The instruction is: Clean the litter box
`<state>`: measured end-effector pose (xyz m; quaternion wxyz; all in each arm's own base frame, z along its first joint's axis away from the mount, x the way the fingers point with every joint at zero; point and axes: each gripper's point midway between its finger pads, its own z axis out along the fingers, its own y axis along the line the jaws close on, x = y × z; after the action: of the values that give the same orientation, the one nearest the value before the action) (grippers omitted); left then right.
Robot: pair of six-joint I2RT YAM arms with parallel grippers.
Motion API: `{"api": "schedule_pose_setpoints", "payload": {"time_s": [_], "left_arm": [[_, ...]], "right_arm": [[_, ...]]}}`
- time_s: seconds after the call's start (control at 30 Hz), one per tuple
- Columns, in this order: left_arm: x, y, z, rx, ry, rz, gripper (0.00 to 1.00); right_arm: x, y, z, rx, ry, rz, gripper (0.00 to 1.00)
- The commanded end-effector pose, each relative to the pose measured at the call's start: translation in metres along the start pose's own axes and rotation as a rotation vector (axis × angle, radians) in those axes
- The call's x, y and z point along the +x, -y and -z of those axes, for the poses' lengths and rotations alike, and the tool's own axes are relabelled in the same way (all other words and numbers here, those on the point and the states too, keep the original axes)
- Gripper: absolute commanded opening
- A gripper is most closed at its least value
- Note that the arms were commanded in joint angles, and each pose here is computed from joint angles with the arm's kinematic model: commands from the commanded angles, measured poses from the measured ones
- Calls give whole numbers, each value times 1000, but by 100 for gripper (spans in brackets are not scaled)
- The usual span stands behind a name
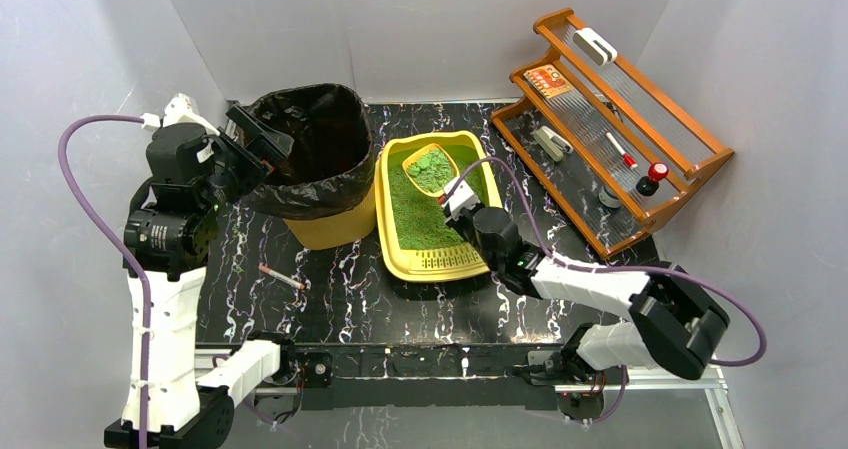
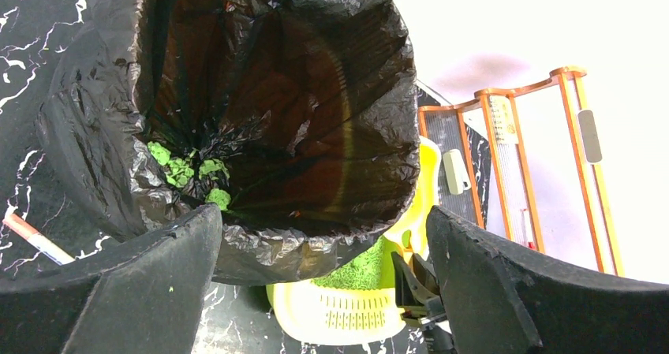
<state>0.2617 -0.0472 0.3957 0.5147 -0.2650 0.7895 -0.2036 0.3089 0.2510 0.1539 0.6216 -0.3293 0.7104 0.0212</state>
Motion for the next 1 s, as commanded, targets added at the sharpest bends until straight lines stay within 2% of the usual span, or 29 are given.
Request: {"api": "schedule_pose_setpoints", "payload": {"time_s": [0.0,0.17,0.43,0.6,0.8,0.97], "left_arm": [[0,1,4,18,12,-2,98],[1,2,4,24,10,-2,98],[1,1,7,26,14,-4,98],[0,4,7,34,15,-3,98],[-1,3,8,30,17,-5,98],[-1,5,7,34,13,-3,98]], "right_arm": [[-34,9,15,-11,89,-18,0],[-38,2,27,-95,123,68,0],[-45,17,38,-68,104,98,0],[-51,19,47,-90,169,247,0],[-48,34,48,-43,128,424,0],[-53,41,48,-25,122,507,0]]}}
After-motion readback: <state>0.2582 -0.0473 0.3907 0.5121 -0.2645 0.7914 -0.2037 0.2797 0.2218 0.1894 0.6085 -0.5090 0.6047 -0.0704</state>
